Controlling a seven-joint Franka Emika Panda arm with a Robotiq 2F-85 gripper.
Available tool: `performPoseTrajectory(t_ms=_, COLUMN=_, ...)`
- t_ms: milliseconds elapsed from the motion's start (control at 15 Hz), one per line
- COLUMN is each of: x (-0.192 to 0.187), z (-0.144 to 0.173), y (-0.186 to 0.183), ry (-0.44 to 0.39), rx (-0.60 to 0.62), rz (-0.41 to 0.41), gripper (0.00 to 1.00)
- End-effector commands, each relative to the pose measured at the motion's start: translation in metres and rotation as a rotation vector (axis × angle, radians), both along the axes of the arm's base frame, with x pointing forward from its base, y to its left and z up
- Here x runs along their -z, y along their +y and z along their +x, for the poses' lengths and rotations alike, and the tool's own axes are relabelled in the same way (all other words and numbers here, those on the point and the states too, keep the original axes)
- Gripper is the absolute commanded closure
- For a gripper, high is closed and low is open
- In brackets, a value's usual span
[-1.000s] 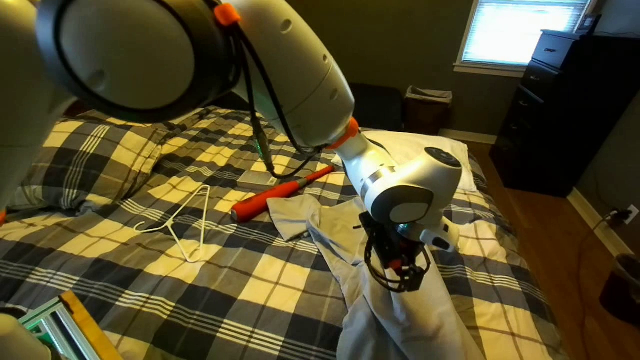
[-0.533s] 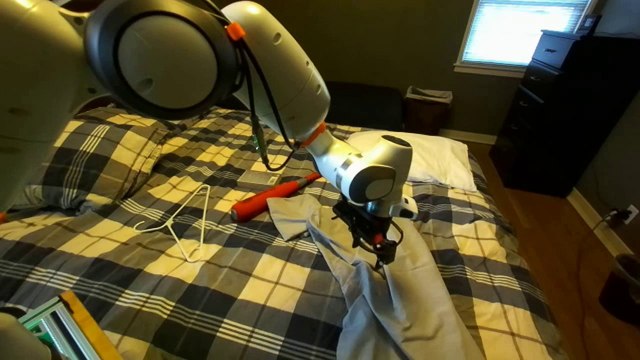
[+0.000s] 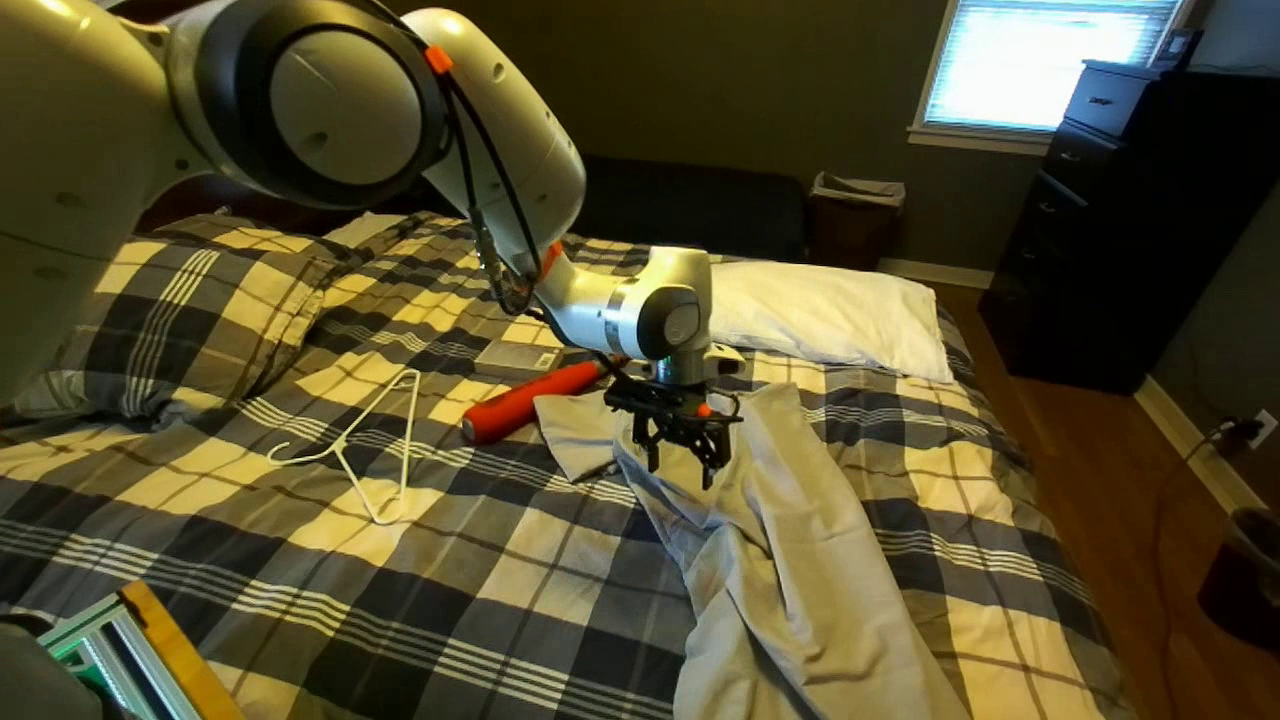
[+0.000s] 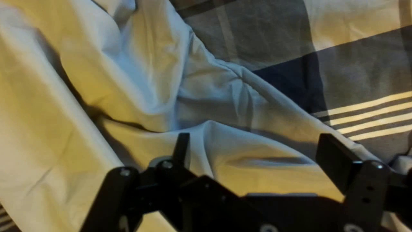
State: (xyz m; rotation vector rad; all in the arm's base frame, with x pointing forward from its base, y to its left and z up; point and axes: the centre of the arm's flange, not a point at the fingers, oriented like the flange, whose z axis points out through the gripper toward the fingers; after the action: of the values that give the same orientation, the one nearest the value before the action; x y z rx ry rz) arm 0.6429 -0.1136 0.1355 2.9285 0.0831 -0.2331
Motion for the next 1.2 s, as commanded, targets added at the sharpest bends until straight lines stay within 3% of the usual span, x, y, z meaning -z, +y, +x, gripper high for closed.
performPoseTrajectory(t_ms=0, x=0.003, z=-0.013, y=0.035, ry=0.004, rx=-0.149, rz=-0.051, gripper=0.00)
performPoseTrajectory(t_ms=133, x=0.004, z=-0.014, y=0.047, ry=0.001, rx=-0.191, rz=-0.044, gripper=0.00)
performPoseTrajectory(t_ms=200, x=0.007, z=-0.001, y=0.043, ry=0.006, rx=-0.137, rz=-0.037, gripper=0.00)
performPoseTrajectory(t_ms=600, x=0.010, z=-0.003, y=0.047, ry=-0.026, rx=-0.149, rz=-0.045, gripper=0.00)
performPoseTrajectory(t_ms=867, x=0.004, z=0.004, y=0.082, ry=-0.128, rx=-0.156, rz=-0.015, gripper=0.00)
performPoseTrajectory(t_ms=1133, x=0.004, z=0.005, y=0.123, ry=-0.133, rx=-0.219, rz=0.043, gripper=0.00)
